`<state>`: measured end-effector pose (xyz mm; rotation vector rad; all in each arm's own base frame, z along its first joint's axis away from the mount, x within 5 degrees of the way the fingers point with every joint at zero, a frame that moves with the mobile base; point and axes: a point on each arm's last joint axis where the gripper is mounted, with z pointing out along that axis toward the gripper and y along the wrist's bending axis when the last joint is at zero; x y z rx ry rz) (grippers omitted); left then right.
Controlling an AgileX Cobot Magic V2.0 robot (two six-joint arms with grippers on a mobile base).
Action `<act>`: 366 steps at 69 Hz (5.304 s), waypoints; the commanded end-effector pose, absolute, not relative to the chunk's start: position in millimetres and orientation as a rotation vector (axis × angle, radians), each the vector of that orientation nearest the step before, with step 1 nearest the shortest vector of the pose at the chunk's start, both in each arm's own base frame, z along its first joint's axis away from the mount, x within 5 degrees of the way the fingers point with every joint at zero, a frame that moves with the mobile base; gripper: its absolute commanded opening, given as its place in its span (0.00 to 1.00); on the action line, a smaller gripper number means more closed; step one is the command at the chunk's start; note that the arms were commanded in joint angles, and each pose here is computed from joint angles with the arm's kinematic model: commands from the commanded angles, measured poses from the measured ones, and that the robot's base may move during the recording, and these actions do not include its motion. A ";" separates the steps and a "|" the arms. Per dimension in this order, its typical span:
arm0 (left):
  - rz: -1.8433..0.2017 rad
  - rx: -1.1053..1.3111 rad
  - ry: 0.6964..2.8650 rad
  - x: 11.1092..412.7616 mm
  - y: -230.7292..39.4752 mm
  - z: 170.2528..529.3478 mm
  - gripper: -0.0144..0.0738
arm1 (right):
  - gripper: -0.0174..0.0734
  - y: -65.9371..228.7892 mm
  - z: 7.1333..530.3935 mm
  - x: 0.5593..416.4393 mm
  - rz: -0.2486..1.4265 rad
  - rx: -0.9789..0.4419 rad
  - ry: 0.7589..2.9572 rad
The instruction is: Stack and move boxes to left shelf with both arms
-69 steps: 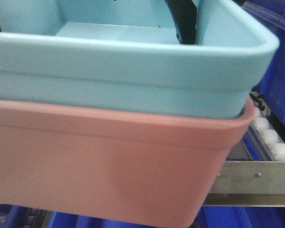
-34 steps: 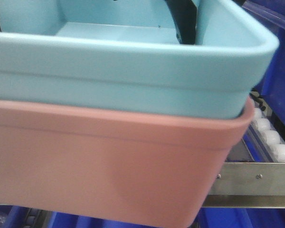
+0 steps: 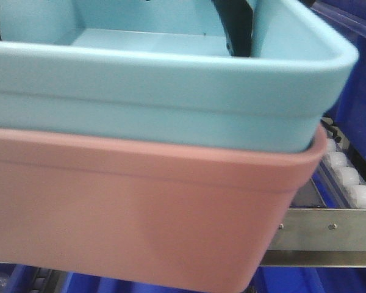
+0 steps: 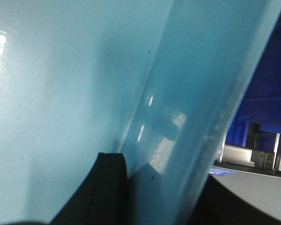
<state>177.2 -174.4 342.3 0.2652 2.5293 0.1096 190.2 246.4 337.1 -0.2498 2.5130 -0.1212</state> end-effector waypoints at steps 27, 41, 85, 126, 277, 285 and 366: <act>-0.342 0.389 2.201 179.3 -209.3 379.2 0.15 | 0.25 255.0 367.1 191.1 0.076 -0.348 2.375; -0.351 0.290 2.174 199.5 -195.2 382.3 0.15 | 0.25 237.9 380.4 218.7 0.082 -0.286 2.335; -0.467 -0.032 2.093 315.8 -165.1 338.5 0.15 | 0.25 229.0 373.0 308.3 0.099 -0.363 2.284; -0.339 -0.049 2.137 375.7 -154.5 296.0 0.37 | 0.26 243.5 378.9 323.3 0.159 -0.363 2.210; -0.355 0.500 1.888 92.4 -55.9 358.2 0.16 | 0.25 85.4 332.3 114.7 0.444 -0.507 1.731; -0.366 0.497 1.839 81.9 -49.1 347.0 0.16 | 0.25 76.8 319.8 103.1 0.438 -0.536 1.682; -0.257 0.280 1.610 57.8 -21.8 254.0 0.16 | 0.25 73.8 314.5 101.2 0.410 -0.548 1.689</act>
